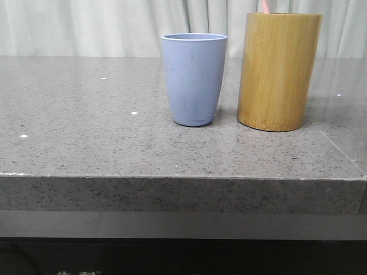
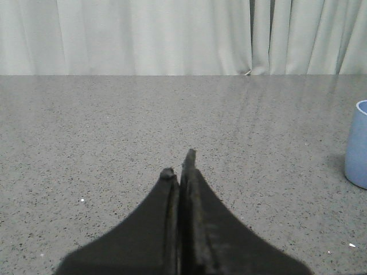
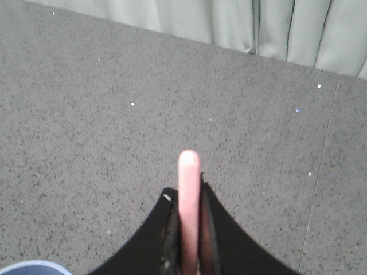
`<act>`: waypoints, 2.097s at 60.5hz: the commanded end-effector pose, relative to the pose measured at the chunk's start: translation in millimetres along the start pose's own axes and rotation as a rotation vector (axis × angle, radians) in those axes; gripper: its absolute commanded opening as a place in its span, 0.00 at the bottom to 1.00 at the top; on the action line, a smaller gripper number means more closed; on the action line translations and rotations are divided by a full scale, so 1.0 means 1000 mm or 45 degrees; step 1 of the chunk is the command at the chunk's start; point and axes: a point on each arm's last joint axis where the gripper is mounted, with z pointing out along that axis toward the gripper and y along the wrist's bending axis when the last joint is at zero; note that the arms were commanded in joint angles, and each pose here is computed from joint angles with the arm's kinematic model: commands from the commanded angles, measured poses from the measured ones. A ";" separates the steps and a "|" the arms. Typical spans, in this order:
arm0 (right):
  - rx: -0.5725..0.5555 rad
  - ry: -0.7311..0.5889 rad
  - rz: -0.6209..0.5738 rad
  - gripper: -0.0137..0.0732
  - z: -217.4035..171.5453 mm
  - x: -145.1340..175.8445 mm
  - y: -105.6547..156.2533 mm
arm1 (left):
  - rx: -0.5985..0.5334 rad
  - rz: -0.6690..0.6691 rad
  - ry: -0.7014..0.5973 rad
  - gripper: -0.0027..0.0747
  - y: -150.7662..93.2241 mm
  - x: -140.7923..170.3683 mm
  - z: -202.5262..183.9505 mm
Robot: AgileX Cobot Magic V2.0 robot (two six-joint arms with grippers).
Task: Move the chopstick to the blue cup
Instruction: 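Lift the pink stick out and move it over the blue cup, then lower the pink stick into the blue cup and release it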
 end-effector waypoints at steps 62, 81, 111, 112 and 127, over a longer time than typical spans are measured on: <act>-0.262 -0.695 -0.019 0.13 -0.052 -0.063 0.075 | -0.002 -0.023 -0.123 0.01 0.000 -0.015 -0.002; -0.254 -0.423 -0.054 0.14 0.003 -0.021 0.082 | -0.002 -0.023 -0.123 0.01 0.000 -0.015 -0.002; -0.261 -0.468 -0.048 0.52 -0.011 -0.034 0.081 | -0.002 -0.023 -0.123 0.01 0.000 -0.015 -0.002; -0.264 -0.473 -0.047 0.51 -0.015 -0.037 0.081 | -0.002 -0.023 -0.123 0.01 0.000 -0.015 -0.002; -0.233 -0.242 -0.067 0.36 -0.060 -0.090 0.057 | -0.002 -0.023 -0.123 0.01 0.000 -0.015 -0.002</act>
